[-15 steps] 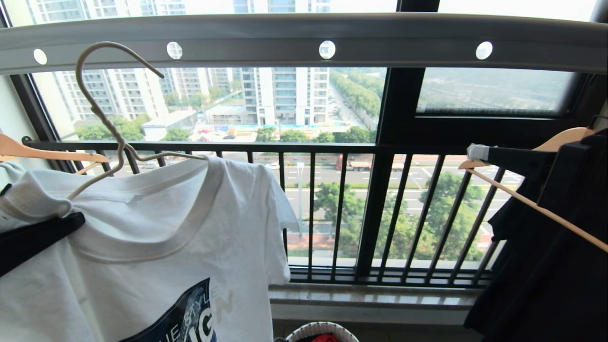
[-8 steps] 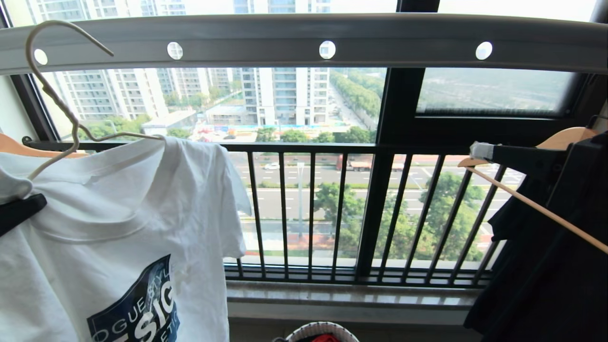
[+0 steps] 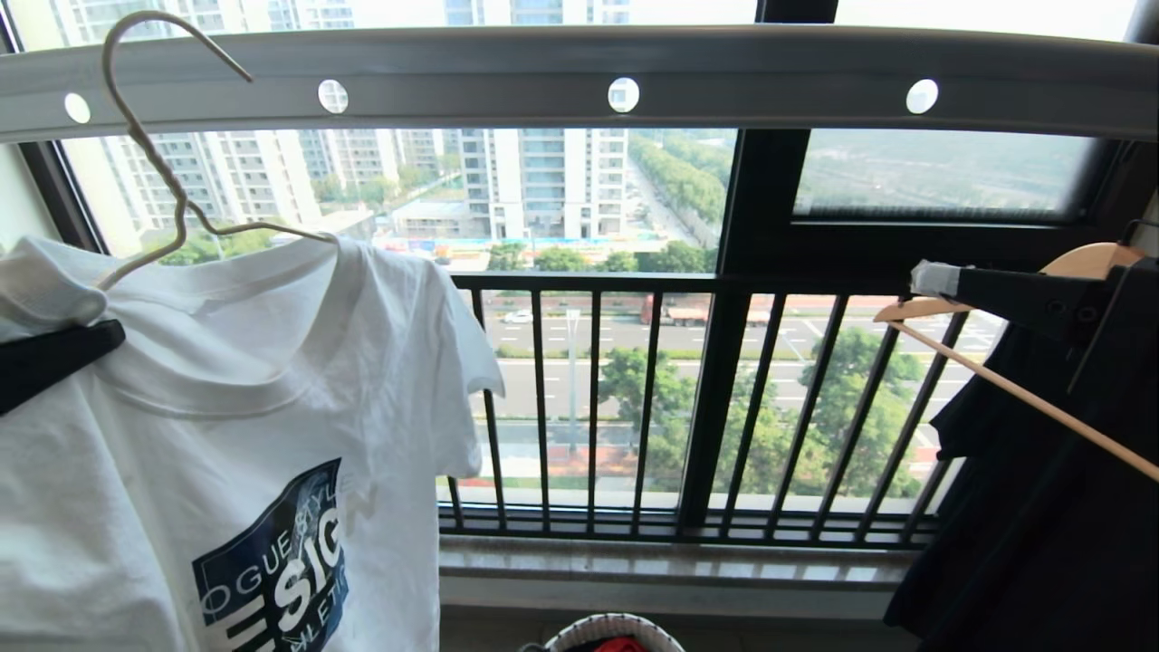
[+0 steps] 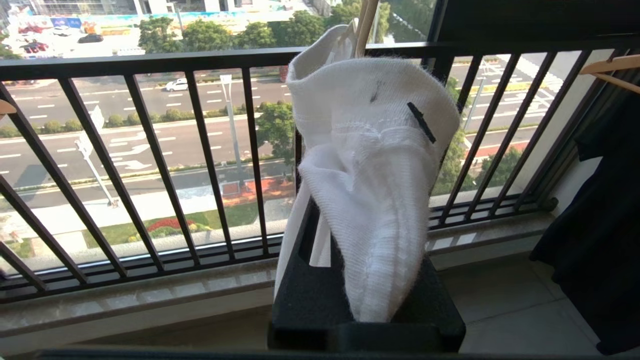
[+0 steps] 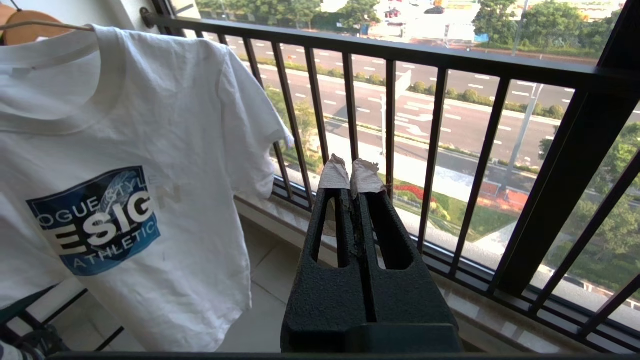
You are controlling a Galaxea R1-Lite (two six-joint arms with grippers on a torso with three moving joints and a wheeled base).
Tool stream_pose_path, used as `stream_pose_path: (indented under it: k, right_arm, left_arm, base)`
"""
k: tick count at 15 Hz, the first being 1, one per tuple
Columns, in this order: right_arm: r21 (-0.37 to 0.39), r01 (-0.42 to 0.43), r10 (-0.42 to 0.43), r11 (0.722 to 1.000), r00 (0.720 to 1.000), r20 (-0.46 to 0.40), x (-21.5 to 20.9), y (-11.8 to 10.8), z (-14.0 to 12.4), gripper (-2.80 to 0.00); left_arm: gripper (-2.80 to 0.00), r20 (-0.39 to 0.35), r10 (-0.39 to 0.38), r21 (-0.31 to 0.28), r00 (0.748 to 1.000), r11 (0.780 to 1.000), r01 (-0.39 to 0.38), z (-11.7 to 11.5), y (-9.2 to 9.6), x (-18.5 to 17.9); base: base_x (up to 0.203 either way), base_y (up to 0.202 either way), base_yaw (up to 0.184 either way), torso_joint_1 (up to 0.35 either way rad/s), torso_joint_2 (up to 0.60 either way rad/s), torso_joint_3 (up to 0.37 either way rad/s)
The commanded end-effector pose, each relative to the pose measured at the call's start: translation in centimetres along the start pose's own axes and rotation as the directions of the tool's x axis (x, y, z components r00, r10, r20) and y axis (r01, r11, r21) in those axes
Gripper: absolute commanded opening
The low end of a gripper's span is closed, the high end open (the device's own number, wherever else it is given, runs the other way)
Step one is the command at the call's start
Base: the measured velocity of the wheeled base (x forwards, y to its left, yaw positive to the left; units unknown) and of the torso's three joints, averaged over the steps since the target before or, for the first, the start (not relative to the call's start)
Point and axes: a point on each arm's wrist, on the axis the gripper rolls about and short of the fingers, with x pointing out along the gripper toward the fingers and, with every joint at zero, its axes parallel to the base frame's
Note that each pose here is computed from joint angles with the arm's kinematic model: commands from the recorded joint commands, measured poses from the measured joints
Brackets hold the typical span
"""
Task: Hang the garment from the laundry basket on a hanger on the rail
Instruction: Hang the clothes rack on the clothesline
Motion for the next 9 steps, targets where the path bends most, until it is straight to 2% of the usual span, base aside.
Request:
stream_pose_path:
  k: [1,9]
  right_arm:
    - [0.0,-0.001,0.001,1.0,1.0,0.002,0.0,0.0,0.0,-2.8]
    - [-0.003,-0.005,0.005,1.0,1.0,0.015,-0.3,0.1,0.2,-2.8]
  left_arm:
    - [-2.8,-0.037,0.004,-0.001,0.999,1.0,-0.004,-0.2,0.0,1.2]
    - [-2.8,-0.02,0.026,0.011,0.999,1.0,-0.025,0.4,0.1,4.1]
  base:
    - [0.0,0.0,0.0,0.0,0.0,0.0]
    - [0.0,0.0,0.0,0.0,0.0,0.0]
